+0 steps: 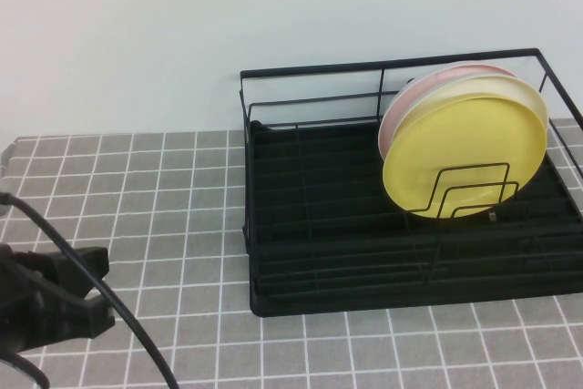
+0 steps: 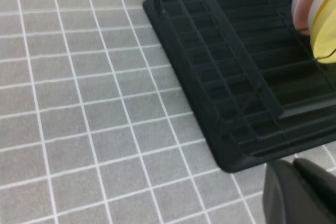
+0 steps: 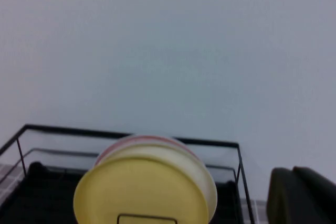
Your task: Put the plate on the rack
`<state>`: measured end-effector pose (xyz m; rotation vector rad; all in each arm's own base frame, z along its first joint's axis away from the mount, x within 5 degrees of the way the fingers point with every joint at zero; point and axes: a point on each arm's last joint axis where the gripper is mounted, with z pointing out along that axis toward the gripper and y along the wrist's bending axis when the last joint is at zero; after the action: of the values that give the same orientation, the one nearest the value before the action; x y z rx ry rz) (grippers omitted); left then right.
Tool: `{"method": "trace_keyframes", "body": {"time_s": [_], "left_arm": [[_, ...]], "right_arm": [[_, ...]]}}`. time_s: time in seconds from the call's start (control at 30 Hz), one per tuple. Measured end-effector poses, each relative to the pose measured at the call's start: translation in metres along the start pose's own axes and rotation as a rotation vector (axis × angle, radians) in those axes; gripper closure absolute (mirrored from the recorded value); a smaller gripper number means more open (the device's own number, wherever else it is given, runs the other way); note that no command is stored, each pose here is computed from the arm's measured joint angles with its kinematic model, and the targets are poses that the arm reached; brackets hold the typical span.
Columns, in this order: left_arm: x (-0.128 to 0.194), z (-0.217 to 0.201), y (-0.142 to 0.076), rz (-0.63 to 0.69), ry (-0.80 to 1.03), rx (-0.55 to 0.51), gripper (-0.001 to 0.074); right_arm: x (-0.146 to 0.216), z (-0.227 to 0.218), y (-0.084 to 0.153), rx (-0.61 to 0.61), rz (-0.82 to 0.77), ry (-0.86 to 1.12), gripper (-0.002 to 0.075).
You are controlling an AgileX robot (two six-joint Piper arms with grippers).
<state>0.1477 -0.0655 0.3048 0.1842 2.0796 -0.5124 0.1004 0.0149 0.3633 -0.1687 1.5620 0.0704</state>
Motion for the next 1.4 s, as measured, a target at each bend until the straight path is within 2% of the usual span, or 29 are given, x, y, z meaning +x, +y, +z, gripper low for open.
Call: {"method": "trace_keyframes", "body": {"time_s": [0.6, 0.77, 0.97, 1.2, 1.3, 1.4], "left_arm": [[0.002, 0.0, -0.001, 0.014, 0.018, 0.006, 0.0737], [0.002, 0.0, -0.001, 0.017, 0.018, 0.006, 0.0736], [0.002, 0.0, 0.001, 0.088, 0.018, -0.007, 0.0736], [0.003, -0.022, 0.009, 0.158, -0.157, -0.095, 0.0737], [0.018, -0.031, 0.014, 0.232, -0.267, -0.116, 0.0736], [0.039, -0.046, 0.022, 0.244, -0.405, -0.145, 0.0736]], "right_arm": [[0.133, 0.002, 0.008, -0.025, 0.015, 0.391, 0.0725], [0.16, -0.004, 0.01, -0.031, 0.018, 0.475, 0.0725], [0.185, -0.012, 0.012, -0.037, 0.022, 0.553, 0.0725], [0.189, -0.013, 0.012, -0.029, 0.021, 0.544, 0.0725], [0.189, -0.013, 0.012, -0.029, 0.021, 0.544, 0.0725], [0.189, -0.013, 0.012, -0.029, 0.021, 0.544, 0.0725]]}}
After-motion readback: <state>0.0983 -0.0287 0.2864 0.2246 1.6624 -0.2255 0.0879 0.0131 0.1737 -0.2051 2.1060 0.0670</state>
